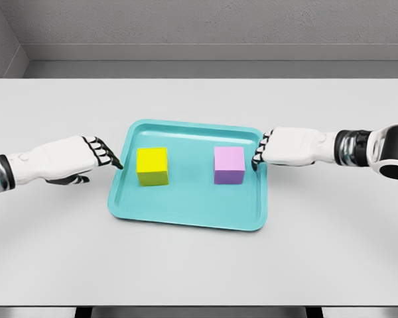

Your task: Push two cubes

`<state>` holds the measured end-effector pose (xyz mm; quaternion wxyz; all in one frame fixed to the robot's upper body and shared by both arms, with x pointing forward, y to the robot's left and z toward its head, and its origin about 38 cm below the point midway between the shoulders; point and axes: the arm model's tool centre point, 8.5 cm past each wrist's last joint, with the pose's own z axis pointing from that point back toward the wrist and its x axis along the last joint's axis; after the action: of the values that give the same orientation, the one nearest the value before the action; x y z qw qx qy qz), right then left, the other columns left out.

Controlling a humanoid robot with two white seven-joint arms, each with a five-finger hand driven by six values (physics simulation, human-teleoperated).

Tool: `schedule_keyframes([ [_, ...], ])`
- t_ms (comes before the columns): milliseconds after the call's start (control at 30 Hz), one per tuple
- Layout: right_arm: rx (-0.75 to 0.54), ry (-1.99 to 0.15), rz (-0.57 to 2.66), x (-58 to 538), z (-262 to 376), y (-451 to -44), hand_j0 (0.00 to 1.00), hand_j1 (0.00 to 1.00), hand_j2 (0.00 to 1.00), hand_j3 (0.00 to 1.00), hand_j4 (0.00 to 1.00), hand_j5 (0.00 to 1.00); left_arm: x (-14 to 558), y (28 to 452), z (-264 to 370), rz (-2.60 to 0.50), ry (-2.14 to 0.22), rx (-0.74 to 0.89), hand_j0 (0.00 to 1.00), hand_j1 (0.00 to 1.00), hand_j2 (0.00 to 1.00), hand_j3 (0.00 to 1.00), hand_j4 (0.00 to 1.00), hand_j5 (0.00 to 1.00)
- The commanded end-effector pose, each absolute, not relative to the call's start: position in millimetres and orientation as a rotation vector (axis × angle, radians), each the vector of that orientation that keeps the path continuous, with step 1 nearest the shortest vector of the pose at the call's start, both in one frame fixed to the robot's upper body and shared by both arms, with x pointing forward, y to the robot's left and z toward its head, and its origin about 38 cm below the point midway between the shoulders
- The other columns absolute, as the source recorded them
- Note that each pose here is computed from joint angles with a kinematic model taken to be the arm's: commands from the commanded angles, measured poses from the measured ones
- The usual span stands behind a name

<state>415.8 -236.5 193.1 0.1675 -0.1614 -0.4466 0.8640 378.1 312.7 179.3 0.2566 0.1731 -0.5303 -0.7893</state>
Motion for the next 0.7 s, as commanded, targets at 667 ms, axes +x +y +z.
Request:
schedule_keyframes([
  [667, -0.445, -1.298, 2.428, 433, 183, -213, 0.63, 0.63, 0.63, 0.63, 0.63, 0.63, 381, 292, 178, -2.140, -1.480, 0.431, 0.79, 0.79, 0.79, 0.79, 0.79, 0.79],
])
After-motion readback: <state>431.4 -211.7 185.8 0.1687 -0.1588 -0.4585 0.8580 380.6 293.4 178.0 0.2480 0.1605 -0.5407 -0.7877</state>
